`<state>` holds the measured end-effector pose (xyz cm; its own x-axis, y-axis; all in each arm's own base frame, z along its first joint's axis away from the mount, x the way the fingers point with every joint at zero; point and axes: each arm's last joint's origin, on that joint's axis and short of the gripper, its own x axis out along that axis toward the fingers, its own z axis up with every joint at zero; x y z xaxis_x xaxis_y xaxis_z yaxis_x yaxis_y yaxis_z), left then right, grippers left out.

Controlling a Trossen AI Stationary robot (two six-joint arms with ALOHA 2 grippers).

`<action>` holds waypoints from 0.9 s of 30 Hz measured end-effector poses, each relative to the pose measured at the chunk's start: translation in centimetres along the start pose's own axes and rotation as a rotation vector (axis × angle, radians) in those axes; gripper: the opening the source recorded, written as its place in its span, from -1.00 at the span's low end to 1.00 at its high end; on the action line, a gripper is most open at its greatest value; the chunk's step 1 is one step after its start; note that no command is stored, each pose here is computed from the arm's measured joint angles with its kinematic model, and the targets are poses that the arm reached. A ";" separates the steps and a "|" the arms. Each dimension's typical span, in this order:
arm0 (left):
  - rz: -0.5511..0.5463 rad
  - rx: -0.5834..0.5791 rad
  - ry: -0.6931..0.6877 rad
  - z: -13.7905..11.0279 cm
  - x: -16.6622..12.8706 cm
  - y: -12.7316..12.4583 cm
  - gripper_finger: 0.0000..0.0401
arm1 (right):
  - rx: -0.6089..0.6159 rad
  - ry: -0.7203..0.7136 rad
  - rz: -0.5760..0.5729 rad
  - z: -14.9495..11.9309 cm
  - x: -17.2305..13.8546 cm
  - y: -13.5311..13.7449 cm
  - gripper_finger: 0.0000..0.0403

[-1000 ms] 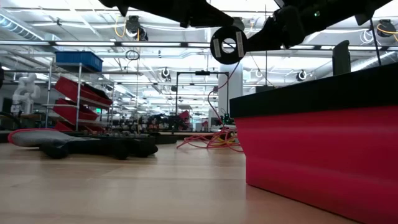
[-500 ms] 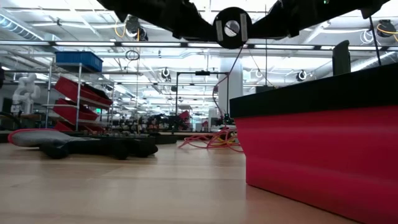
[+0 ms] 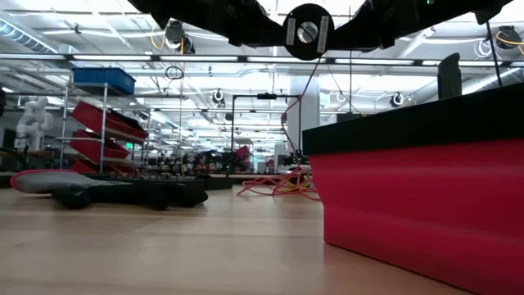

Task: Coil cords
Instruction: Coil the red wire onto the spool

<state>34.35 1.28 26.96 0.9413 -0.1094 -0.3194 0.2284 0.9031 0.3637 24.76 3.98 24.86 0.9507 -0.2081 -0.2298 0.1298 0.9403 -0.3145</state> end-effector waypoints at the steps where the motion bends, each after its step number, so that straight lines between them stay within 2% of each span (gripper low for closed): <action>1: -0.002 0.004 0.004 0.0 0.0 0.0 -0.98 | 0.002 -0.008 -0.001 0.2 -0.2 -0.1 -0.93; 6: -0.014 0.016 0.037 -0.4 0.0 -0.2 -0.99 | 0.007 -0.062 0.025 1.0 -1.1 -0.3 -0.85; 14: 0.006 0.029 -0.032 0.3 0.1 0.0 -0.99 | 0.009 -0.120 0.068 1.6 -1.5 -0.1 -0.80; 27: 0.007 0.045 -0.100 0.9 0.8 -0.8 -1.00 | -0.001 -0.179 0.056 1.9 -0.9 0.0 -0.80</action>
<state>35.13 0.13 27.23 0.9625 -0.1458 -0.2289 0.2304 0.8848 0.4050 24.43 4.71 26.86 0.9914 -0.1045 -0.0793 0.0754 0.9487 -0.3071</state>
